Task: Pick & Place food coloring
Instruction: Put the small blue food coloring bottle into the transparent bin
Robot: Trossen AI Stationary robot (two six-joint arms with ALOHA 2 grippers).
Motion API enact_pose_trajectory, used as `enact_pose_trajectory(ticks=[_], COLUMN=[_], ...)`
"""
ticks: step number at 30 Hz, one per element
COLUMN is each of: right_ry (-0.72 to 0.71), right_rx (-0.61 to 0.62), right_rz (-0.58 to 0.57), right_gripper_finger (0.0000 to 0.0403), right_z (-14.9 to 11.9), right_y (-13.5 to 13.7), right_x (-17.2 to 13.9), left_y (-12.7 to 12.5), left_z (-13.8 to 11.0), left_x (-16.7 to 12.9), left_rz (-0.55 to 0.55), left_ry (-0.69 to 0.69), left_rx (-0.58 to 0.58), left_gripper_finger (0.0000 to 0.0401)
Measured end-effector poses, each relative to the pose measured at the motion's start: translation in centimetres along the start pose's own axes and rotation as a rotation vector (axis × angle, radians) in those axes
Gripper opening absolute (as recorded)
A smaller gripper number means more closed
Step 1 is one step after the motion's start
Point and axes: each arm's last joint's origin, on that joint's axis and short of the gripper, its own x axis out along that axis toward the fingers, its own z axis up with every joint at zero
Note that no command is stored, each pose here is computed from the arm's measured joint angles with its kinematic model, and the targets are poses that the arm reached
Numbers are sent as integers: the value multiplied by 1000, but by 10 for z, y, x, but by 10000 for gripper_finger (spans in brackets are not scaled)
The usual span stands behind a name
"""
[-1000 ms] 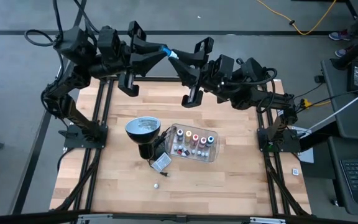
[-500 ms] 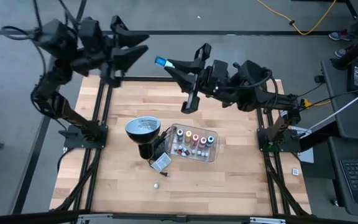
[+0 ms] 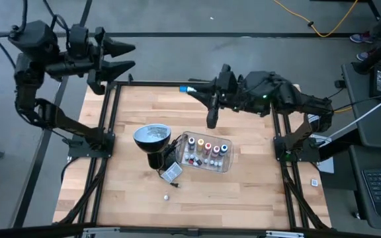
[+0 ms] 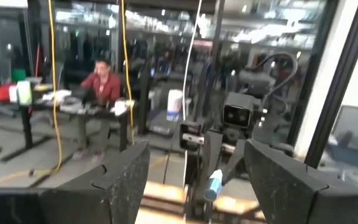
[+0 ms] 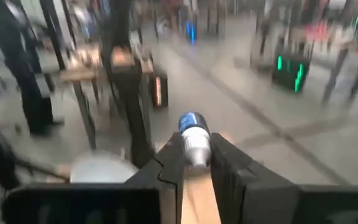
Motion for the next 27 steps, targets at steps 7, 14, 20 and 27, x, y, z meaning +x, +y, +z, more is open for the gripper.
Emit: enact_pose_trajectory(ticks=[7,14,20,27], right_ry=[339,641,833,960], right_rx=[97,152,155,181], right_rz=[-39,-20,5,51], right_gripper_finger=[59,59,59,59], right_z=[-36,-74,-122,-186], right_y=[-3,6,20,34], right_x=[-1,10,27,43], left_y=[2,4,4,4], left_z=[-11,-17,-16,-16], left_x=[-18,-32,-41,-43], left_rz=[33,104,109,109], left_ry=[127,199,190,191], left_rx=[-24,-35,-34,-34], left_gripper_finger=[254,253,253,255])
